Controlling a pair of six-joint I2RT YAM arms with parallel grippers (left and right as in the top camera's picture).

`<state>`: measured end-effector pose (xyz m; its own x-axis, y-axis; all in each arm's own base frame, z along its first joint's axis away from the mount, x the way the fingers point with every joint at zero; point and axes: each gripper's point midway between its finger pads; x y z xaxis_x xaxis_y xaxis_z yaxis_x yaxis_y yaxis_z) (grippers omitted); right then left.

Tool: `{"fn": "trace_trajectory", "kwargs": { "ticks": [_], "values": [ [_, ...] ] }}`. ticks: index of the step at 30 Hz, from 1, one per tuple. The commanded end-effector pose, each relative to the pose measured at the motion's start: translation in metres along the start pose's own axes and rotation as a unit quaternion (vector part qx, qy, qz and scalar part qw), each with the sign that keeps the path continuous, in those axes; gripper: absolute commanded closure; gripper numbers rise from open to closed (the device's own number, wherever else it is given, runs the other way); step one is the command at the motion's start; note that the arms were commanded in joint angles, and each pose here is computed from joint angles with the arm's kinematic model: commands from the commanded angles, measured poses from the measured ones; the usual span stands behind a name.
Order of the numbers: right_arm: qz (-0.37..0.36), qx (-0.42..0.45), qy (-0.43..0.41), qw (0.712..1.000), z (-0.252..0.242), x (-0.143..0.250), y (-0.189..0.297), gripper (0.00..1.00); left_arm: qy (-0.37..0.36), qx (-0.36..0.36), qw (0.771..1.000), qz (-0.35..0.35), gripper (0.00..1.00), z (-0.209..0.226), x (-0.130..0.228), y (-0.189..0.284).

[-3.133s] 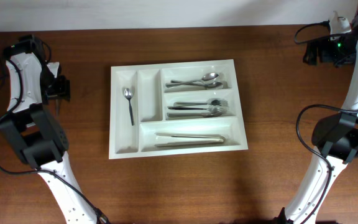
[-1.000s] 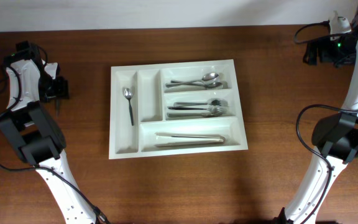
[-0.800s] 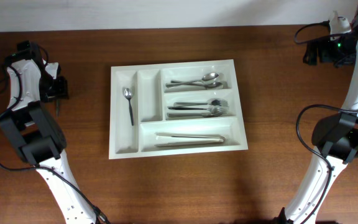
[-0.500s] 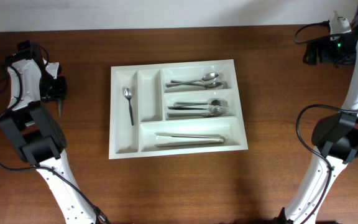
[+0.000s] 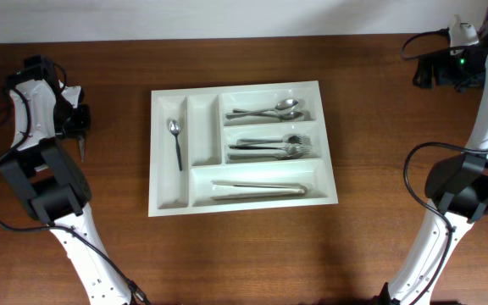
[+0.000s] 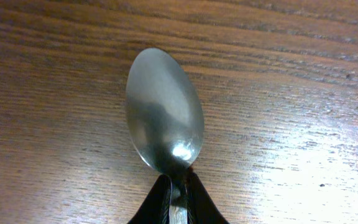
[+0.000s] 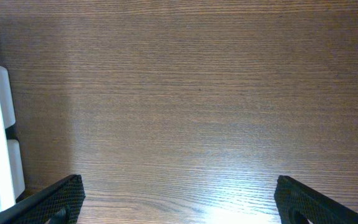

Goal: Pack container

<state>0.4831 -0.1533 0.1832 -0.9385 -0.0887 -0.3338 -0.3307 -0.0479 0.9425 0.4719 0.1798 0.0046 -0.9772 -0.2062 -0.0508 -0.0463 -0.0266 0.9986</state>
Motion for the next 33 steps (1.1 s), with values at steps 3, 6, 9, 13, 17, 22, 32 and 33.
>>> {"fn": "trace_trajectory", "kwargs": {
  "ticks": [3, 6, 9, 13, 17, 22, 32, 33],
  "values": [
    [-0.005, 0.004, -0.002, 1.0, -0.002, 0.0, 0.006, 0.01, -0.001, -0.001, 1.0, -0.027, 0.98, 0.001, -0.016, 0.027],
    [-0.005, 0.004, -0.002, 1.0, -0.002, 0.0, 0.006, 0.01, -0.002, 0.023, 0.999, -0.042, 0.98, -0.007, -0.021, 0.051],
    [-0.005, 0.004, -0.002, 1.0, -0.002, 0.0, 0.006, 0.01, -0.005, 0.062, 0.996, -0.056, 0.98, -0.022, -0.024, 0.076],
    [-0.005, 0.004, -0.002, 1.0, -0.002, 0.0, 0.006, 0.01, -0.015, 0.098, 0.994, -0.056, 0.98, -0.044, -0.018, 0.099],
    [-0.005, 0.004, -0.002, 1.0, -0.002, 0.0, 0.006, 0.01, -0.029, 0.103, 0.993, -0.043, 0.98, -0.062, -0.009, 0.109],
    [-0.005, 0.004, -0.002, 1.0, -0.002, 0.0, 0.006, 0.01, -0.047, 0.091, 0.994, -0.034, 0.98, -0.077, -0.006, 0.11],
    [-0.005, 0.004, -0.002, 1.0, -0.002, 0.0, 0.006, 0.01, 0.079, 0.045, 0.994, -0.068, 0.64, -0.056, -0.03, 0.102],
    [-0.005, 0.004, -0.002, 1.0, -0.002, 0.0, 0.006, 0.01, 0.097, 0.045, 0.992, -0.07, 0.61, -0.054, -0.032, 0.101]
  ]
}}
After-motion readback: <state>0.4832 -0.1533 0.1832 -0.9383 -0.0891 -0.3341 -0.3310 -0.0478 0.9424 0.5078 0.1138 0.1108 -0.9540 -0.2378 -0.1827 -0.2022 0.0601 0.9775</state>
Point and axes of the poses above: each gripper's point midway between its finger pads, its own y axis back along the fingers, its own z axis along the line the jaws close on, x = y × z, and after that the axes turned 5 degrees about y, right-handed
